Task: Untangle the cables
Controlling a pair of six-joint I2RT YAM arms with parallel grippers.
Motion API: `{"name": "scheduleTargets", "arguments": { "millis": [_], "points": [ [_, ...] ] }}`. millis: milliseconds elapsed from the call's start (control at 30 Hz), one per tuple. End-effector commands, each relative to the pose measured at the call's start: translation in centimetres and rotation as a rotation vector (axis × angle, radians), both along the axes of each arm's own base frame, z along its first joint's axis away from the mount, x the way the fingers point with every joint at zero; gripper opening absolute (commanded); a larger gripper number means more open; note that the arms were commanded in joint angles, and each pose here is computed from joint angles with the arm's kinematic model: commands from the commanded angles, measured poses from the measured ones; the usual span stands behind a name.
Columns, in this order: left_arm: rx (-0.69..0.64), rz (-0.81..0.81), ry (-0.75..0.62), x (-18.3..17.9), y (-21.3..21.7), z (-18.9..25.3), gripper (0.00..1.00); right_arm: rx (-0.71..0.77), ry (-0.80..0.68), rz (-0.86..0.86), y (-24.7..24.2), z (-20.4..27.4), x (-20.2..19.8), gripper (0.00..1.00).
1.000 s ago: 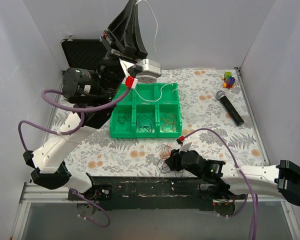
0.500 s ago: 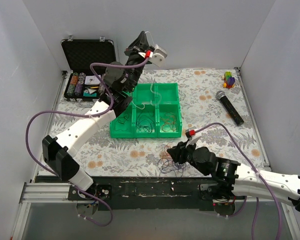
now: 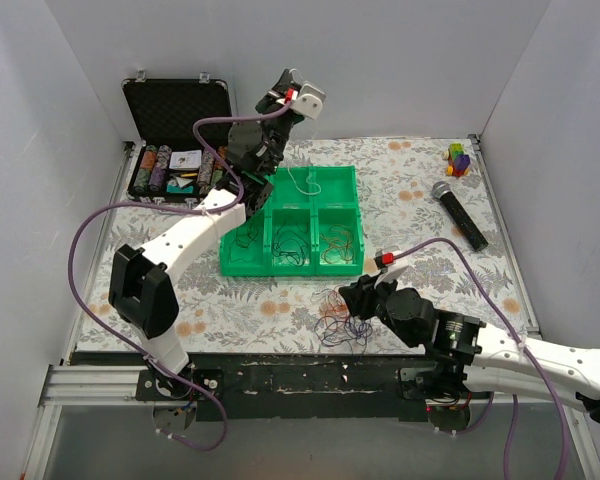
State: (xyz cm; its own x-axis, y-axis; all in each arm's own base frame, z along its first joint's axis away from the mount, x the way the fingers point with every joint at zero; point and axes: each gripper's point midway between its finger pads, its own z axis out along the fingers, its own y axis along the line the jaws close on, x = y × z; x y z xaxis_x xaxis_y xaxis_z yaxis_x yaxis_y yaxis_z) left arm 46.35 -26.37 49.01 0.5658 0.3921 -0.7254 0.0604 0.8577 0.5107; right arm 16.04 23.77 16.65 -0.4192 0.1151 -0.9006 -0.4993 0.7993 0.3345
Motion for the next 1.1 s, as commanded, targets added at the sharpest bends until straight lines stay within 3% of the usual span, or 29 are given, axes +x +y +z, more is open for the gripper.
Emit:
{"name": "scheduleTargets", "arguments": {
  "millis": [0,200,567,1067],
  "points": [
    [-0.112,0.056,-0.017,1.4,2.7,0.6,0.00,0.039,-0.029,-0.063,-1.0,2.4,0.7,0.44],
    [-0.105,0.048,-0.032,2.0,2.9,-0.7,0.00,0.045,-0.017,-0.080,-1.7,1.9,0.6,0.44],
    [-0.204,-0.055,-0.125,0.2,2.5,4.7,0.00,0.063,0.000,-0.073,-1.5,1.5,0.4,0.44],
    [-0.105,0.004,-0.118,1.4,2.2,0.4,0.00,0.053,0.021,-0.078,-1.8,0.6,0.2,0.44]
  ]
}}
